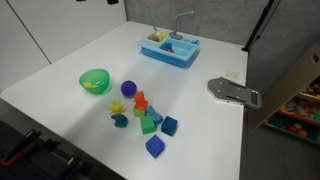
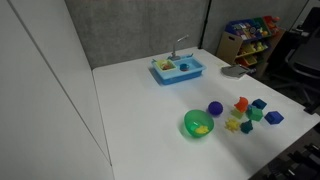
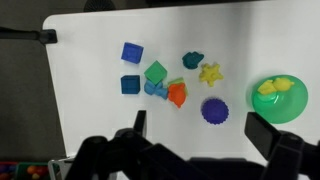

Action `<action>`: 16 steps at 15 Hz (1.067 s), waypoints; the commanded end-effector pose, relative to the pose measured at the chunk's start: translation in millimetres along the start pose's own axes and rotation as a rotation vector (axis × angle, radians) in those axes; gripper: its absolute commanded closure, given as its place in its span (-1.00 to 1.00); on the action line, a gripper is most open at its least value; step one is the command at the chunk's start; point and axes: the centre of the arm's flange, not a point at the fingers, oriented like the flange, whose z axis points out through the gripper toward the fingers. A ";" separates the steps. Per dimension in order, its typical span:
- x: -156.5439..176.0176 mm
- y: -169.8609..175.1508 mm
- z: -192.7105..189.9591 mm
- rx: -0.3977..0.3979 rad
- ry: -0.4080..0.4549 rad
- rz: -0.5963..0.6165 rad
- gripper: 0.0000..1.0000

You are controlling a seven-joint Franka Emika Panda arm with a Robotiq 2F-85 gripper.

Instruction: Put the green toy in the bowl

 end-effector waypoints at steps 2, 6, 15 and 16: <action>16.6 6.8 43.2 0.013 -0.021 0.017 -1.00; 21.0 7.2 86.5 0.014 0.009 0.007 -1.00; 27.4 0.5 112.2 0.010 -0.026 0.004 -1.00; 27.5 0.6 112.0 0.010 -0.026 0.004 -1.00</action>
